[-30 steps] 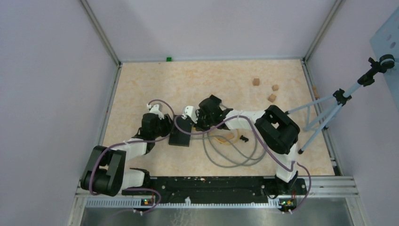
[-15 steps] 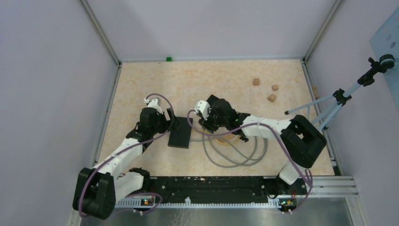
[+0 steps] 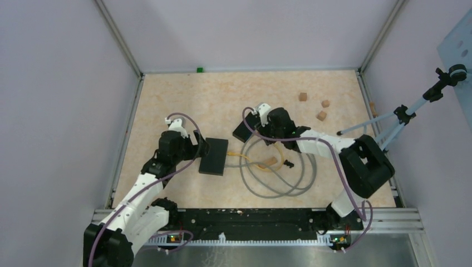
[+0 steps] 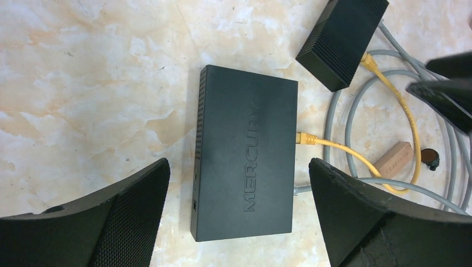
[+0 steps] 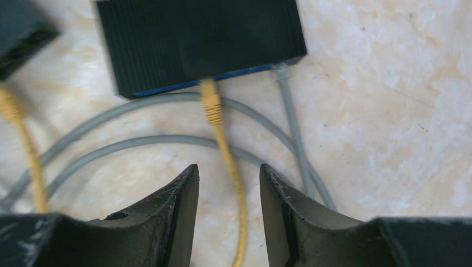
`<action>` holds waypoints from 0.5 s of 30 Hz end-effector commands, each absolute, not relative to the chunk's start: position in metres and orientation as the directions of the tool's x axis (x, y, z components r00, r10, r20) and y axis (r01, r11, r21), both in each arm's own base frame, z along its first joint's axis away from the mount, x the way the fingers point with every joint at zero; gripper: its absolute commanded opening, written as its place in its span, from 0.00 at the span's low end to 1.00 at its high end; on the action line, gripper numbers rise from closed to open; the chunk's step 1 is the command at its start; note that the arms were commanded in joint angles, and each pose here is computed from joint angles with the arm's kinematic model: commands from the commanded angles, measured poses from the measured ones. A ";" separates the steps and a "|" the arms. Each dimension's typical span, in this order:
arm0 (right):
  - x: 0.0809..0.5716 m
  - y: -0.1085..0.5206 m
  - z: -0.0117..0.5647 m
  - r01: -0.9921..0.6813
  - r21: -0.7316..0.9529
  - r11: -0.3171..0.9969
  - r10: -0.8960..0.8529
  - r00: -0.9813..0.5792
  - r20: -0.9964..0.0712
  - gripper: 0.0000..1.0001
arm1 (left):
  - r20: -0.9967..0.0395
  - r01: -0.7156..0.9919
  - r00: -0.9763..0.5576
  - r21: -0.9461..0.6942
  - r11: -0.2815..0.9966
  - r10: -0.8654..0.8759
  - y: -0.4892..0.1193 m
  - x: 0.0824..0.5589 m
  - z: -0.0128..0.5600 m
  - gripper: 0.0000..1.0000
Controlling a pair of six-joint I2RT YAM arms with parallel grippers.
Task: Insert the plug into the switch port
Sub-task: Reset both arms
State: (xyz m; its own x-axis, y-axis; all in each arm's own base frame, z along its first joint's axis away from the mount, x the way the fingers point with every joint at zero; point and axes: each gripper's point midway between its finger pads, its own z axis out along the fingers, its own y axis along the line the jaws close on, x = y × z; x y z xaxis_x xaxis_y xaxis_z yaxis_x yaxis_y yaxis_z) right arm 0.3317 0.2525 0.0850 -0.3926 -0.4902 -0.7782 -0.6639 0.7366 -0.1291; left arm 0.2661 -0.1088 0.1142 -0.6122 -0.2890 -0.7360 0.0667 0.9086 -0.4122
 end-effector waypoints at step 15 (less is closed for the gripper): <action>0.403 0.296 0.057 -0.710 0.018 0.704 -0.437 -0.452 -0.778 0.23 | -0.732 0.166 -0.622 -0.470 0.867 -0.278 -0.123 0.245 0.133 0.99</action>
